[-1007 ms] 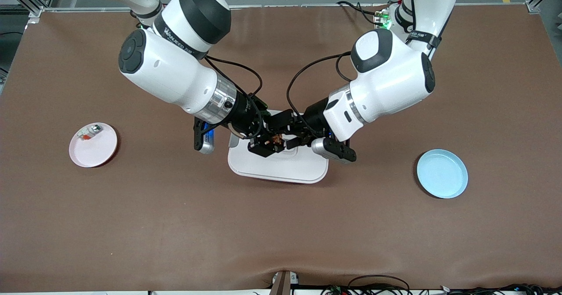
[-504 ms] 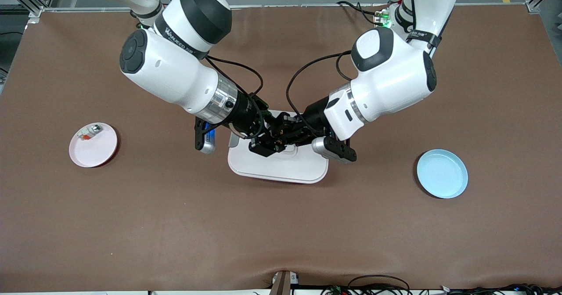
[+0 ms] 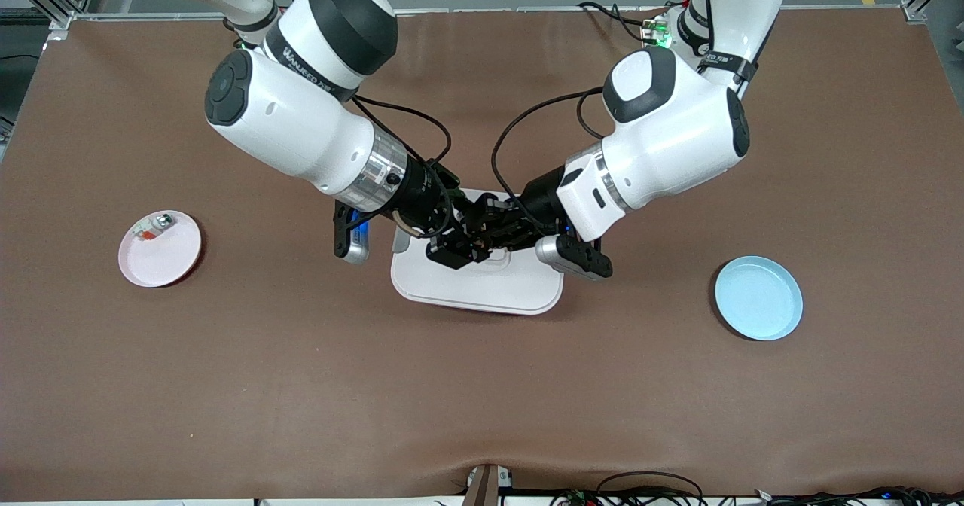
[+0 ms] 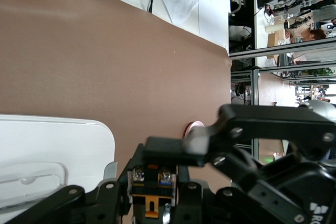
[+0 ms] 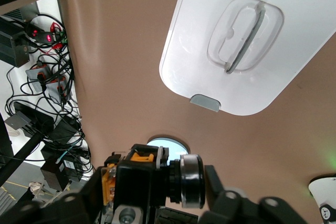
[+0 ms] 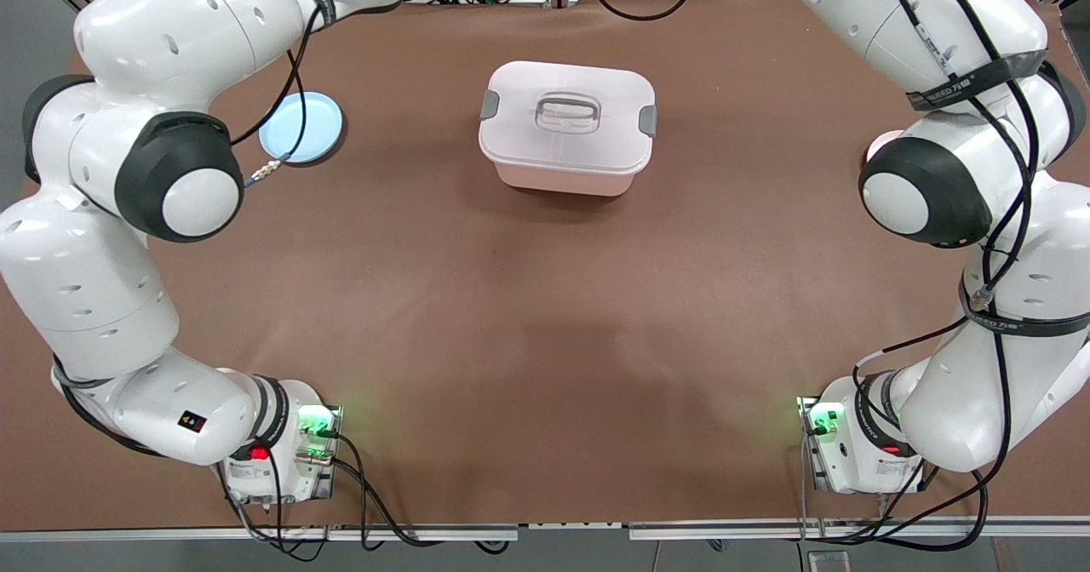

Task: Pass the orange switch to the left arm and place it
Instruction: 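Open the right gripper and withdraw while the left gripper carries the switch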

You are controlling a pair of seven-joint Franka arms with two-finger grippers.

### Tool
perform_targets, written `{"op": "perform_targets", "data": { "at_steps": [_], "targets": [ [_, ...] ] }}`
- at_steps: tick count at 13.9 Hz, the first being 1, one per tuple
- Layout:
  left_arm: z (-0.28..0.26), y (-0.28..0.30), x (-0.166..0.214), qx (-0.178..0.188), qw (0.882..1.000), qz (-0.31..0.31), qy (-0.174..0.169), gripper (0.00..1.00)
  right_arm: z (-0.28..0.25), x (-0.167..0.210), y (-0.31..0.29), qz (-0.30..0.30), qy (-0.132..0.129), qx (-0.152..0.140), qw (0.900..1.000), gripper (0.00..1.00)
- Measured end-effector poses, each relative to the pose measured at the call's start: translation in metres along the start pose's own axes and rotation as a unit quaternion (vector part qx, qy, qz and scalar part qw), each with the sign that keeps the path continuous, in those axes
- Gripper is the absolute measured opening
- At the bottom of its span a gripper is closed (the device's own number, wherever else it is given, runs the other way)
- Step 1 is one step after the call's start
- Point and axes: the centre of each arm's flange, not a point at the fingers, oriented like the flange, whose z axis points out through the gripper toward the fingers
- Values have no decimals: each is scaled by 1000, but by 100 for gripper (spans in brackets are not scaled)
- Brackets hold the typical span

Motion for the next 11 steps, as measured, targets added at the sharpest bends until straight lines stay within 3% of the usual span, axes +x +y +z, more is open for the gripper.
{"op": "perform_targets", "data": {
  "at_steps": [1,4,9,11],
  "targets": [
    [-2,-2,2,1,1000,-1,2,34,-3,3,-2,2,2,3,1000,98],
    [-10,-9,9,4,1000,-7,-5,34,-14,24,-11,-2,11,6,1000,100],
    [-77,-28,26,22,997,-17,-69,34,-64,103,-23,-111,27,-56,992,100],
    [-104,-33,29,61,996,4,-72,34,-87,139,-24,-153,27,-80,985,100]
  ]
}}
